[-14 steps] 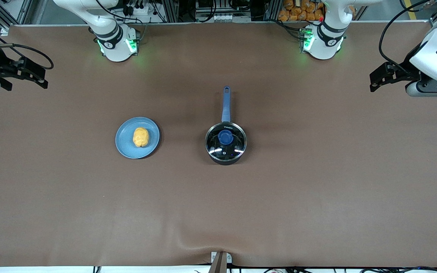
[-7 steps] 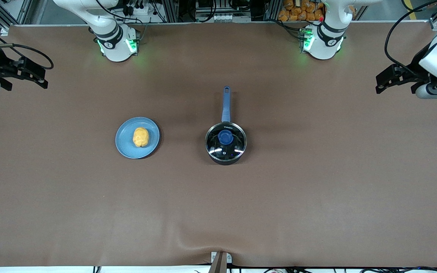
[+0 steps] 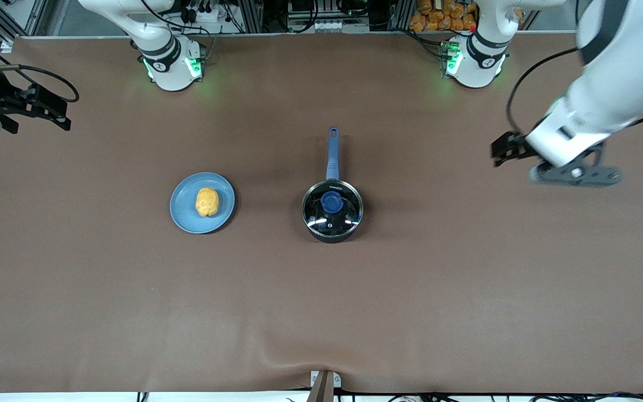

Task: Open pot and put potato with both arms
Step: 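Reach the left gripper over the glass lid's blue knob on the saucepan, then lower the left gripper and grasp the blue knob of the lid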

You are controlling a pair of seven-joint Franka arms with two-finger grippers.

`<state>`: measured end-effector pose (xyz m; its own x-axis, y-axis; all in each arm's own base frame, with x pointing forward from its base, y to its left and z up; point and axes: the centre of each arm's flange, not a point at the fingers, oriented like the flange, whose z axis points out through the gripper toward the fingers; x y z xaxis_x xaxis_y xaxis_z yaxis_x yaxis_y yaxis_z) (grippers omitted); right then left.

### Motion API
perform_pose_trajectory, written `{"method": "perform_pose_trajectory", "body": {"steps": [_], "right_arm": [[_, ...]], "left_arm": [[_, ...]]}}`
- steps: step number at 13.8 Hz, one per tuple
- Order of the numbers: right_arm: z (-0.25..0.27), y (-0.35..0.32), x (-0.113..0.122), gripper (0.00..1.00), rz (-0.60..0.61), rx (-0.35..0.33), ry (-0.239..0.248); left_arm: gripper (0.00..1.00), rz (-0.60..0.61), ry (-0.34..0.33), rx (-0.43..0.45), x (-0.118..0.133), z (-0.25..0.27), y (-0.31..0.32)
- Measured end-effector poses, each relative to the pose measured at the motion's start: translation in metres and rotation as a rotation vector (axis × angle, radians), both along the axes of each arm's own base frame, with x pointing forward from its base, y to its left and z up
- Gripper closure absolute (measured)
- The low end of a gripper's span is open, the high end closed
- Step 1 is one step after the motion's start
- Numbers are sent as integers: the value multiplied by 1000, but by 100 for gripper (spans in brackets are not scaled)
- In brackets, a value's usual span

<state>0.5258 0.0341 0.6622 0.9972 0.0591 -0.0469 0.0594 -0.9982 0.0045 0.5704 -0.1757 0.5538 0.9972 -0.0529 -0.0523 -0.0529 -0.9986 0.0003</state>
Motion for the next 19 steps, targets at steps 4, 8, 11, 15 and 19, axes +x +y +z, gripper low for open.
{"method": "perform_pose_trajectory", "body": {"steps": [4,8,11,15,19], "right_arm": [[0,0,0,0,0,0,2],[0,0,0,0,0,0,3],[0,0,0,0,0,0,3],[0,0,0,0,0,0,3],[0,0,0,0,0,0,3]], "left_arm": [[0,73,-5,-8,7,-49,-76],[0,190,-22,-24,14,-86,-125],[0,294,-45,-54,11,-118,-181],[0,393,-48,-82,-8,-164,-251],[0,513,-43,-96,-17,-204,-281]]}}
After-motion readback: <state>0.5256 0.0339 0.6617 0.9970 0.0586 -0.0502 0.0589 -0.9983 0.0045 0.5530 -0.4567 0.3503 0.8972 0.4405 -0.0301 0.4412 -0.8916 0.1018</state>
